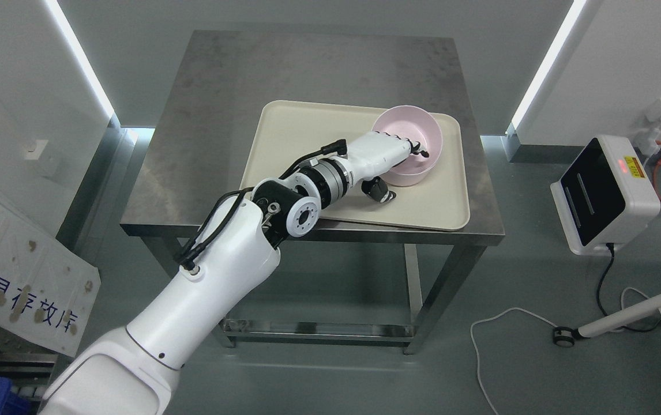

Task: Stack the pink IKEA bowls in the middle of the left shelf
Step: 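Grip the stacked pink bowls with the left hand and lift them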

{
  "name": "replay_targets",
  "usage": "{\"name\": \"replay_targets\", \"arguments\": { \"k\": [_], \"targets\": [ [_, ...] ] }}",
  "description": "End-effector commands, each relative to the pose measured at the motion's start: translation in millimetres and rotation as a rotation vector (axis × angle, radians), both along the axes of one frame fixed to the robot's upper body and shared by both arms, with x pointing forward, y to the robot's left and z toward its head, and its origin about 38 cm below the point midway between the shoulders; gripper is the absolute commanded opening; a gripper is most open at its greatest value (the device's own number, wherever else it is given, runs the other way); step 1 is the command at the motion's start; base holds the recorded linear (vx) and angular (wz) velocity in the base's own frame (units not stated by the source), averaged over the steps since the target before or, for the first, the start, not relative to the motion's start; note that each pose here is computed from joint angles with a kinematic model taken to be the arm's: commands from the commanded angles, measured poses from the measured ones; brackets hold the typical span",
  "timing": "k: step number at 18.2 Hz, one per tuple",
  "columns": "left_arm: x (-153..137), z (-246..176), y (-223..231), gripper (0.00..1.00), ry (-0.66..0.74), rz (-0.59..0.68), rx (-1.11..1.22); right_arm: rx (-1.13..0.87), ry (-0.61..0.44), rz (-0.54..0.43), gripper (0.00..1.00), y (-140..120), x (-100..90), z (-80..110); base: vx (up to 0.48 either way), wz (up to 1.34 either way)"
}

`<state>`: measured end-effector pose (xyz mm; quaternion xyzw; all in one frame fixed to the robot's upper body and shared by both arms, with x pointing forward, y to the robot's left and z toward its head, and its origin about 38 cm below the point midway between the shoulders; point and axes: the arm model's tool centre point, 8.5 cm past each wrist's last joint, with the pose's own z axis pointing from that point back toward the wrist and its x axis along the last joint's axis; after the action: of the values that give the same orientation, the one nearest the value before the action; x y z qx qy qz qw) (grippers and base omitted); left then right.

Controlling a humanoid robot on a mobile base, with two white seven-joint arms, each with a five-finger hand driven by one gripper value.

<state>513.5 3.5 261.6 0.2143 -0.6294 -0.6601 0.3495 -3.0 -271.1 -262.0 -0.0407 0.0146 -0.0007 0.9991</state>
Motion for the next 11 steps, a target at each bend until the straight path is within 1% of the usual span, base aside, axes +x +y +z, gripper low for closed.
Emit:
{"name": "replay_targets", "arguments": {
  "k": [1, 2, 5, 7, 8, 10, 11],
  "targets": [
    [11.0, -15.8, 9.1, 0.54, 0.024, 0.036, 0.072, -0.018, -0.001, -0.012, 1.0, -11.4, -7.6, 0.6, 0.0, 0.0],
    [10.9, -15.8, 9.0, 0.51, 0.025, 0.034, 0.071, -0.017, 0.0, -0.01, 1.0, -11.4, -7.8, 0.6, 0.0, 0.0],
    [10.7, -15.0, 8.9, 0.35, 0.026, 0.027, 0.065, -0.018, -0.001, -0.012, 1.0, -11.4, -7.6, 0.6, 0.0, 0.0],
    [10.6, -15.0, 8.8, 0.31, 0.028, 0.026, 0.062, -0.018, 0.0, -0.012, 1.0, -11.4, -7.8, 0.6, 0.0, 0.0],
    [11.0, -14.2, 9.5, 0.27, 0.031, 0.026, 0.058, -0.018, 0.0, -0.012, 1.0, -11.4, -7.8, 0.6, 0.0, 0.0],
    [11.4, -12.7, 10.8, 0.21, 0.029, 0.02, 0.049, -0.017, -0.001, -0.01, 1.0, -11.4, -7.6, 0.6, 0.0, 0.0],
    [11.8, -9.8, 11.7, 0.17, 0.024, 0.01, 0.043, -0.018, -0.001, -0.012, 1.0, -11.4, -7.6, 0.6, 0.0, 0.0]
  ]
}}
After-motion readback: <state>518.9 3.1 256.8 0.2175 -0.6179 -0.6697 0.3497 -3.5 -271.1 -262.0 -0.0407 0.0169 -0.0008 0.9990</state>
